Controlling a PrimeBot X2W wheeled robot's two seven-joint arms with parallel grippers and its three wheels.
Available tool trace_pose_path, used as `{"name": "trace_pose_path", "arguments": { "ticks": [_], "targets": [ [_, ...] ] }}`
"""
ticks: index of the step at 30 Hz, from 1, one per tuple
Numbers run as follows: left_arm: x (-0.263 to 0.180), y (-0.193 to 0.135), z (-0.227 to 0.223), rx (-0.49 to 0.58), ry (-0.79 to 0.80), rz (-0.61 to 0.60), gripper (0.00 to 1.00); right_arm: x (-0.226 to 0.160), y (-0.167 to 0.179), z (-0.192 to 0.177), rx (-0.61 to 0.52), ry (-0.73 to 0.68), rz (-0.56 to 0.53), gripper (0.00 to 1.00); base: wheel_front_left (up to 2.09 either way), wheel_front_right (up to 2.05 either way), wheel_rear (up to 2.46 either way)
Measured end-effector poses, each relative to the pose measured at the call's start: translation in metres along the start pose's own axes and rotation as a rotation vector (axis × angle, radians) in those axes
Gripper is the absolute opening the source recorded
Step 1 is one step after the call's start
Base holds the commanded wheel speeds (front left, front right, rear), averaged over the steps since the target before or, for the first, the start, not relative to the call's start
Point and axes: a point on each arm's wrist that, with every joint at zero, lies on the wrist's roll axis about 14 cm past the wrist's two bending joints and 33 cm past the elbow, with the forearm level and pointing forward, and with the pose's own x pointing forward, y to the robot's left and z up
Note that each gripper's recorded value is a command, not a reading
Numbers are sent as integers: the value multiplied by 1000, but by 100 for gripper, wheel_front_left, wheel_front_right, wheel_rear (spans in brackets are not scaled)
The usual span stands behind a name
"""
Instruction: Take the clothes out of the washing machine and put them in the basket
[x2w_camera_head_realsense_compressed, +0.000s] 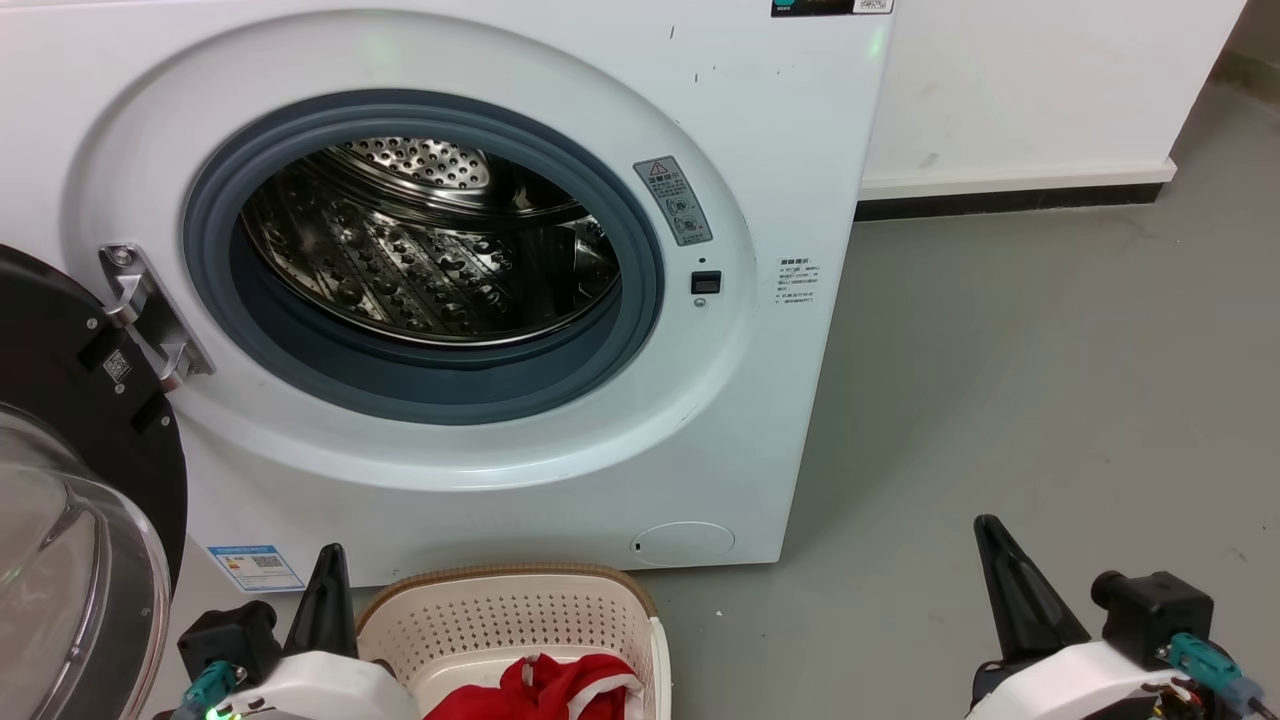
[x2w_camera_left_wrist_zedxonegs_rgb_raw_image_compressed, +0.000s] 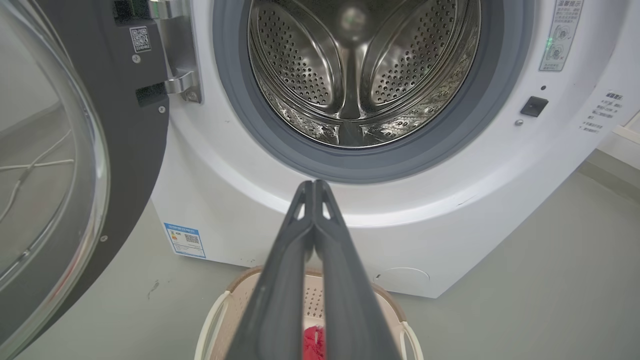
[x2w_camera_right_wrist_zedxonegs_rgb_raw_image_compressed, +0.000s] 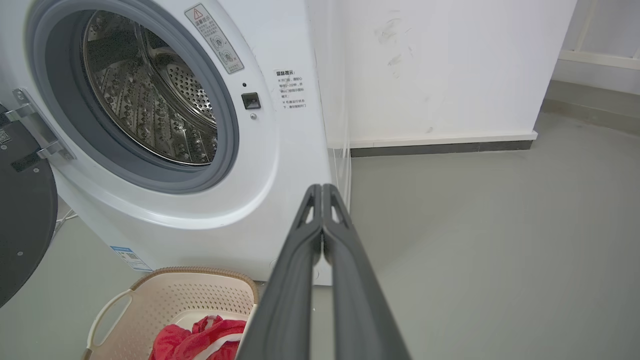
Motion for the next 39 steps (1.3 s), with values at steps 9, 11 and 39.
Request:
{"name": "trace_pose_path", "arguments": {
  "ticks": [9,11,39],
  "targets": [
    [1,0,-3,-175,23,7,0,5,-5,-1,181,-4,-12,0,0,0,0],
    [2,0,-2,-212,26,8,0,5,-7,-1,220,-5,-15,0,0,0,0],
    [8,1,-2,-648,59,11,0,18,-21,2,665,-34,-49,0,0,0,0]
  ]
}}
